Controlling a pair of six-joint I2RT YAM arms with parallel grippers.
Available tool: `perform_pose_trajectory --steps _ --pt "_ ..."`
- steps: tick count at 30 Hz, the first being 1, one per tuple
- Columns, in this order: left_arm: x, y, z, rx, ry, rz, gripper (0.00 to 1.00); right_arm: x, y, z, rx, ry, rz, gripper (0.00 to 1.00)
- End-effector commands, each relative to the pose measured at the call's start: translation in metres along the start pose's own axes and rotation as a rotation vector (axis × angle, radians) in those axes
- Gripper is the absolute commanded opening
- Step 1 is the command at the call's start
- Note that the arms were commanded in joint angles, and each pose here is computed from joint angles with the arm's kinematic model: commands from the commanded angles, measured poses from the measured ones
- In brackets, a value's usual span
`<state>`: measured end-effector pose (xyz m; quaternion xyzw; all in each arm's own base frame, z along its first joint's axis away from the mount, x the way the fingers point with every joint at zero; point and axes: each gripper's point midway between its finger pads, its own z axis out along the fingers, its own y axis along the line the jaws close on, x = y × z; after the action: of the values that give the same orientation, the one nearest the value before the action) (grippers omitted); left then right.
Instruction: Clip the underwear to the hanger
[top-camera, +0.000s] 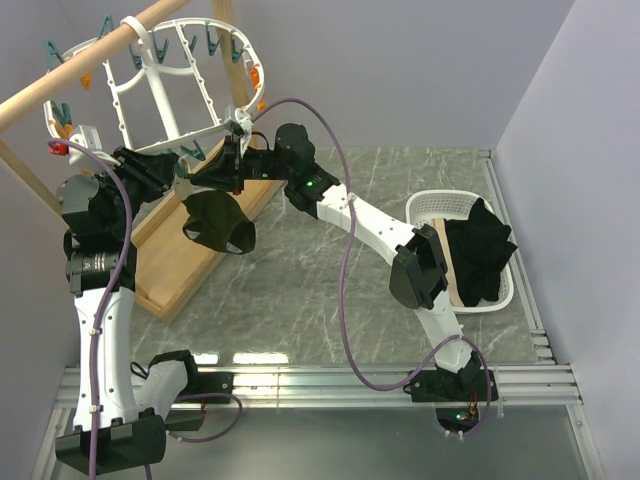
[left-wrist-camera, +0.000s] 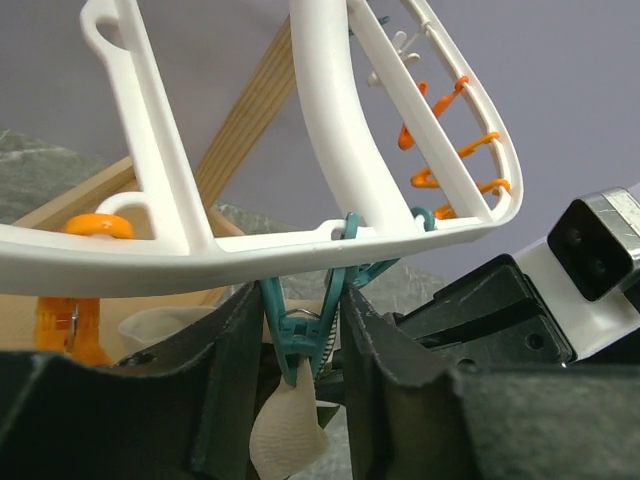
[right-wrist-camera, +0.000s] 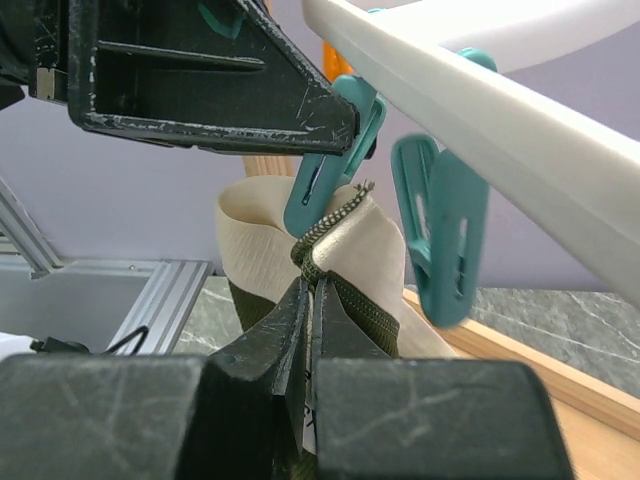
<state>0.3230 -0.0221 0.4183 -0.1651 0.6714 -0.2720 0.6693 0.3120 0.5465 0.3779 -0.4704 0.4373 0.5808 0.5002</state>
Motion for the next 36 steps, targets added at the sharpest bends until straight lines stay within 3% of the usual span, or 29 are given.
perform_pose_trajectory --steps 1,5,12,15,16,22,26,29,36 --pt "0.001 -0.004 -0.006 0.011 0.014 0.011 0.40 -0.039 0.008 0.006 -0.004 -0.085 -0.080 0.00" --pt "-0.001 -0.005 -0.007 0.009 0.005 0.010 0.47 -0.041 0.007 0.006 0.008 -0.089 -0.084 0.00" --pt "-0.011 -0.013 -0.014 0.020 -0.030 0.026 0.70 -0.036 0.005 0.004 0.025 -0.075 -0.074 0.01" --pt "-0.013 -0.012 -0.017 0.003 -0.033 0.034 0.74 -0.033 0.005 0.001 0.038 -0.060 -0.064 0.18" --pt "-0.010 -0.010 -0.018 -0.003 -0.022 0.038 0.75 -0.031 0.004 0.001 0.053 -0.057 -0.064 0.28" --pt "-0.006 -0.003 -0.026 -0.046 -0.016 0.059 0.75 -0.024 0.009 -0.016 0.107 -0.011 -0.068 0.57" --pt "-0.003 0.006 -0.032 -0.093 -0.012 0.069 0.72 0.002 0.014 -0.032 0.148 0.042 -0.028 0.61" --pt "-0.003 0.017 -0.036 -0.161 -0.013 0.080 0.63 0.015 0.019 -0.047 0.193 0.074 0.002 0.61" --pt "0.002 0.040 -0.049 -0.277 -0.005 0.116 0.53 0.046 0.013 -0.091 0.324 0.093 0.120 0.60"
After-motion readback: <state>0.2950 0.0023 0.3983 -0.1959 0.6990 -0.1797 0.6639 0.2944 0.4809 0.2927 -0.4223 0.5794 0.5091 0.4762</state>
